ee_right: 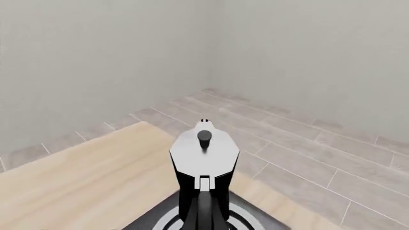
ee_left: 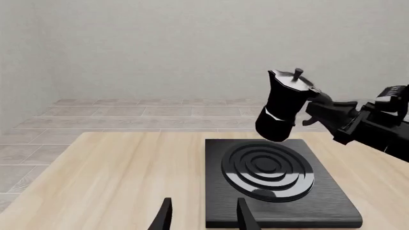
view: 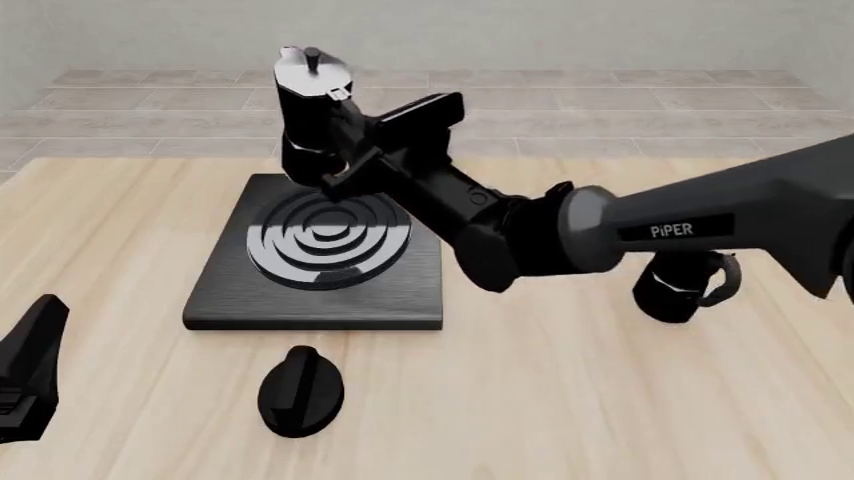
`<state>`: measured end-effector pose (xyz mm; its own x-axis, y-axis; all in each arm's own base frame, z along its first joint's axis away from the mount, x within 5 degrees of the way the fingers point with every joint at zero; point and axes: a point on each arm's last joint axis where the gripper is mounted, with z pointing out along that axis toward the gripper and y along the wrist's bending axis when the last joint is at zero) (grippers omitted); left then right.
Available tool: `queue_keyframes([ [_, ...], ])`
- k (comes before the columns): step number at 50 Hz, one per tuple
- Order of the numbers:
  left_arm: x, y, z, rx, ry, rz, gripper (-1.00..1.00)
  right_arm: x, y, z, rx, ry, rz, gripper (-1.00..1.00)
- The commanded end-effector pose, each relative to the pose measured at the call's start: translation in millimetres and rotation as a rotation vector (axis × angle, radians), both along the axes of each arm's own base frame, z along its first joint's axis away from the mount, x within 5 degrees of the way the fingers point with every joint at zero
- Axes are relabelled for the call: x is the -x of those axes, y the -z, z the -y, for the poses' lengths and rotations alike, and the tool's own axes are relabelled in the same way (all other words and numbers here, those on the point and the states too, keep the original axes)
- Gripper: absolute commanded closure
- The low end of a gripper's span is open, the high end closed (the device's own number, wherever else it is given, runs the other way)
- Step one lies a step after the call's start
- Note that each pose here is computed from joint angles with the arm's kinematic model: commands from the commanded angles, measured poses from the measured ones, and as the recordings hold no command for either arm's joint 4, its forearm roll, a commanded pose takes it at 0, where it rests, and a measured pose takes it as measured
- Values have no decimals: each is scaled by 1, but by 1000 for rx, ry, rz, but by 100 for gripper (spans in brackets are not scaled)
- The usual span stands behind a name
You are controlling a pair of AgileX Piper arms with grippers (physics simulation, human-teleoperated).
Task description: Put both moka pots on the stove.
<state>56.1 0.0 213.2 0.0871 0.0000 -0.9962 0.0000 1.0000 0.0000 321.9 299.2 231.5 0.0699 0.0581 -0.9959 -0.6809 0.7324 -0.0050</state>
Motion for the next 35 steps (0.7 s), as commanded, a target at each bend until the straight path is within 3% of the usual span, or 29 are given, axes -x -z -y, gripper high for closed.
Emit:
queue_keyframes([
  [1,0,0,0,0,0,0,-100,-5,-5,-11,-33,-13,4,100],
  [35,0,0,0,0,0,0,-100,-17,20,-34,-31,-32,-34,100],
])
